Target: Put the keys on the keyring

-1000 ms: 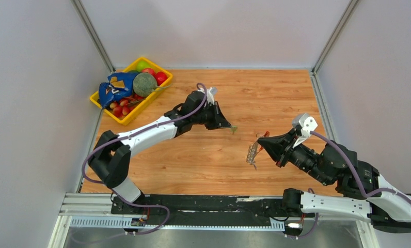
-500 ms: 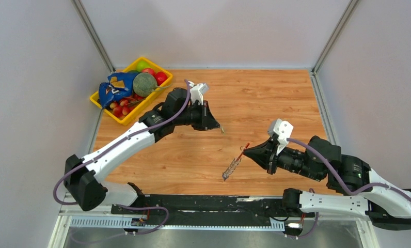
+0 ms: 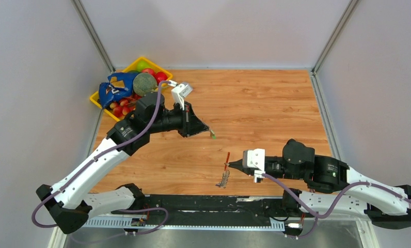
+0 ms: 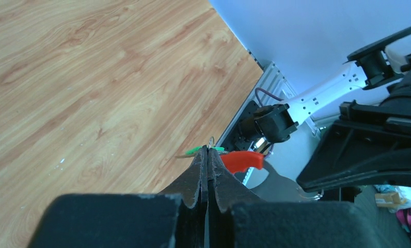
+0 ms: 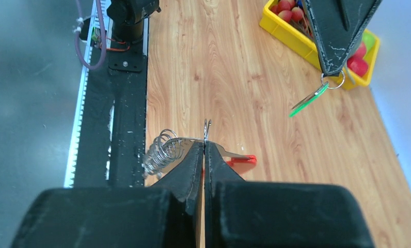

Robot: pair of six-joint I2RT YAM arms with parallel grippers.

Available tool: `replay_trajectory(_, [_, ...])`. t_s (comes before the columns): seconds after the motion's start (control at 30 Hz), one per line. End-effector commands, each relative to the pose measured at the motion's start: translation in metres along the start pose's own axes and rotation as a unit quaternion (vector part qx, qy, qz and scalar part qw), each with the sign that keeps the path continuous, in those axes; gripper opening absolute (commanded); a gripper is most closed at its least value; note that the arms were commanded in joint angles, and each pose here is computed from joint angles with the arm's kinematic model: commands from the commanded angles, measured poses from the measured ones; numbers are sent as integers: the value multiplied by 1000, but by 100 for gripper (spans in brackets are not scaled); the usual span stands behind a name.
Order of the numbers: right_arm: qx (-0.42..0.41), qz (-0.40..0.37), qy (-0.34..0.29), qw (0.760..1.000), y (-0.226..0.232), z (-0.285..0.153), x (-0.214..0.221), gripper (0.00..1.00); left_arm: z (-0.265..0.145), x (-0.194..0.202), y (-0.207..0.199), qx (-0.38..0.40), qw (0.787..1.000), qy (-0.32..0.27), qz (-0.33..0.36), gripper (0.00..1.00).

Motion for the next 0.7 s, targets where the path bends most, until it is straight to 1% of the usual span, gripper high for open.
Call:
replay_trajectory(0.0, [-28,-114,-68,991,2,3,-27,0,-13,-5,-12,30,999,-17,28,0])
replay_trajectory(0.17, [-22,-161,-68,984,-2,11,-24,0,-22,-5,-19,44,998,-24,44,0])
replay_trajectory(0.37, [-25,-175,-70,982,-2,20,-30,0,-27,-6,-24,60,996,-33,59,0])
replay_trajectory(0.5, [-30,-154,-66,985,0,29,-40,0,-30,-7,-27,68,994,-44,72,0])
replay_trajectory(0.67, [-14,-84,-63,994,-3,42,-53,0,-34,-7,-32,83,992,-51,85,0])
Point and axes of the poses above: each gripper's point midway between its finger pads, its own z axis out along the fingers, its own y axis along the line the jaws close on, x = y × z, the point moved 3 cm from there along -z, back along the fingers, and after that the axes turned 15 degrees about z, right-handed, at the moved point
